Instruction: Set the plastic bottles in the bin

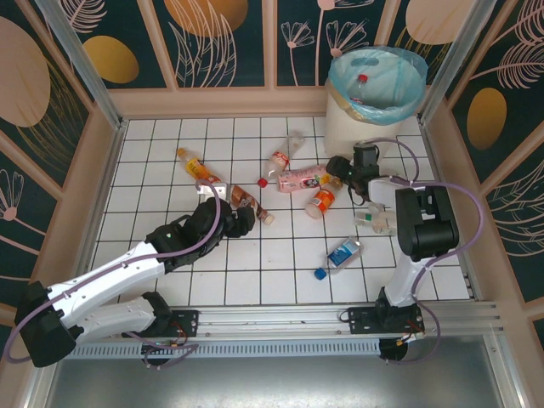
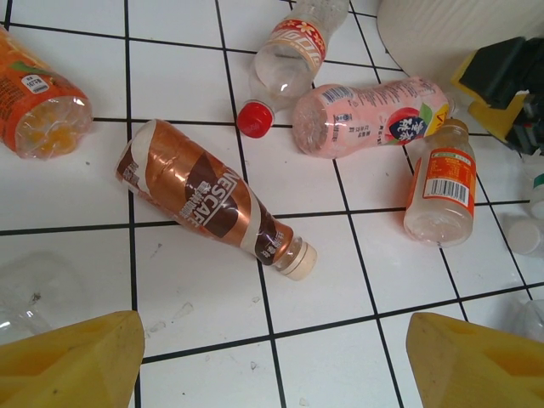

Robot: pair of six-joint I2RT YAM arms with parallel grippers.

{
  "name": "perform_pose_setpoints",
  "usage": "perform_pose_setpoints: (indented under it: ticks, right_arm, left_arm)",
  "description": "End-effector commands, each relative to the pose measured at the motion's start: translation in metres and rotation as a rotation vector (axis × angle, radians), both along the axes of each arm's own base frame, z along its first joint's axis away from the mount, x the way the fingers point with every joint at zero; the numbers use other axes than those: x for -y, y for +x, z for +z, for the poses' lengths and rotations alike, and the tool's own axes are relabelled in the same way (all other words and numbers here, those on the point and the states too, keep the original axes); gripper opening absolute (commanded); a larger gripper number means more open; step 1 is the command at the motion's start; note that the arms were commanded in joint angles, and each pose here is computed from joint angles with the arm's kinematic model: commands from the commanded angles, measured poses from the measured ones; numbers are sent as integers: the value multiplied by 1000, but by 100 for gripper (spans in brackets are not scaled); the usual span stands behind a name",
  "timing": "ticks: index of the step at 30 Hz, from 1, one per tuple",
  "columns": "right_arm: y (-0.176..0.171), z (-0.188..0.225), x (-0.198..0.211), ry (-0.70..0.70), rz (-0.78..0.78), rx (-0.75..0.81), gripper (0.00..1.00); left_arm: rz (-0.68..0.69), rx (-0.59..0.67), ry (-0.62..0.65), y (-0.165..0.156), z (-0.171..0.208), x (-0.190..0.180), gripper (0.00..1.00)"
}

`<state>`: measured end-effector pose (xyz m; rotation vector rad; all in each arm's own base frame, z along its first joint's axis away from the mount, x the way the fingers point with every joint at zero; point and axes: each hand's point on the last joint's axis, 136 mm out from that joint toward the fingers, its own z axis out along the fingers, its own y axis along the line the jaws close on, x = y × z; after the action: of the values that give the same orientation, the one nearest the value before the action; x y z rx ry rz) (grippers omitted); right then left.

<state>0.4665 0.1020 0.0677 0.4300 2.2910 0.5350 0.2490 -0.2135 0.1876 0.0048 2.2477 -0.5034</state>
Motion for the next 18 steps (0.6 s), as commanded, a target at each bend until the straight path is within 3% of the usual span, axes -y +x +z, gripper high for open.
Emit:
perform_pose_setpoints:
  ticks: [1,18]
  right_arm:
    - [10,4,-5,27,26,23,69]
    - [1,3,-41,216,173,40,74]
  left_arm:
    - [14,4,-22,0,8,-2,80]
    - [7,-6,-24,0,4,1,81]
